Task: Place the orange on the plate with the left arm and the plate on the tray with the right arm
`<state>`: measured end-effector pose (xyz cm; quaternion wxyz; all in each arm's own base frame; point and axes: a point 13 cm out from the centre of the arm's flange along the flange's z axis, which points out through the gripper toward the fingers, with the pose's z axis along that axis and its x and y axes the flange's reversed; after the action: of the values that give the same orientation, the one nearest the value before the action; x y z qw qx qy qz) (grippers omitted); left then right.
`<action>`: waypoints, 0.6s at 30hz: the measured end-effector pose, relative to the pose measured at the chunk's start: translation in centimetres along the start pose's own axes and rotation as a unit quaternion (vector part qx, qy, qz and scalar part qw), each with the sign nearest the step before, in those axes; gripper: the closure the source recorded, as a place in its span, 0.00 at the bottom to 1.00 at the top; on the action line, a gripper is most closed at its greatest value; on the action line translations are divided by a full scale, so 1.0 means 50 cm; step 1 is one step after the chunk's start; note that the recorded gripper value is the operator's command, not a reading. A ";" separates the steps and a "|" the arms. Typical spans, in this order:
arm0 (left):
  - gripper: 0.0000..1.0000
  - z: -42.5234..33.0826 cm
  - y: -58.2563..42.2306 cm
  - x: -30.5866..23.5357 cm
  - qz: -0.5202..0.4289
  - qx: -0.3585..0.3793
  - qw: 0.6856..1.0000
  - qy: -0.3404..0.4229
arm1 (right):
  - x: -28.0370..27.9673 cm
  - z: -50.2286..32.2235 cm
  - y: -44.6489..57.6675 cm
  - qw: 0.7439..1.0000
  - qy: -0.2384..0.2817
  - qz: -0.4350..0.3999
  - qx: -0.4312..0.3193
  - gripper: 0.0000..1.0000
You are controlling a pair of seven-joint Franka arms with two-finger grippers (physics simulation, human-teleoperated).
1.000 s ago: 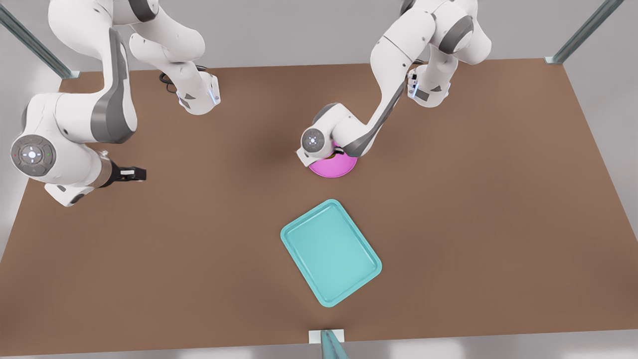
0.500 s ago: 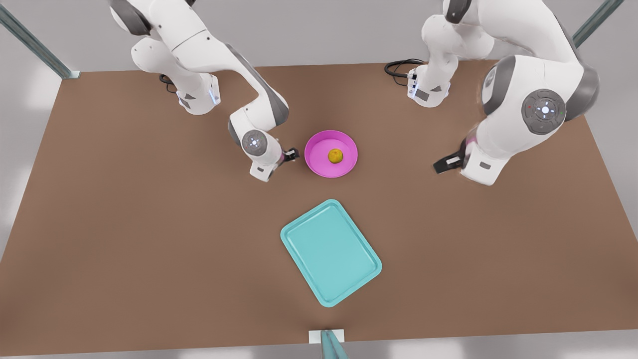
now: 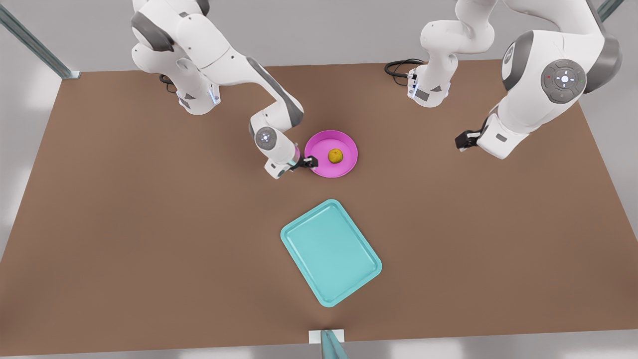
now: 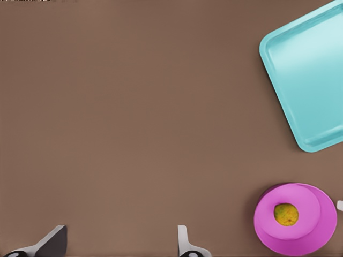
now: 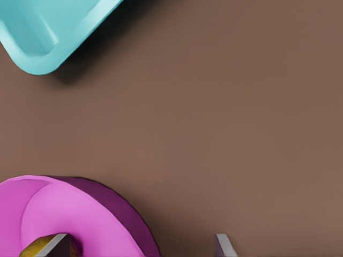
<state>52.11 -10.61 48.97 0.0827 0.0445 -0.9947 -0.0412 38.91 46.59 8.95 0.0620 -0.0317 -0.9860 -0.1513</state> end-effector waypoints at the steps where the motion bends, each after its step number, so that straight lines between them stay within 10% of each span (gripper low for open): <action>1: 0.00 -0.003 0.005 -0.001 0.003 0.001 1.000 -0.001 | -0.001 0.005 -0.001 1.000 -0.001 0.004 0.000 0.00; 13: 0.00 -0.041 0.033 0.013 0.033 0.008 0.999 0.004 | 0.041 0.073 0.016 1.000 0.011 0.023 0.005 0.00; 18: 0.00 -0.039 0.035 0.022 0.044 0.007 0.999 0.012 | 0.046 0.093 0.006 0.999 0.016 0.033 0.010 0.26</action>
<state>51.21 -9.12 51.21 0.0964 0.0023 -0.9949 -0.0300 36.16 48.36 4.94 0.0833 -0.0610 -0.9848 -0.1394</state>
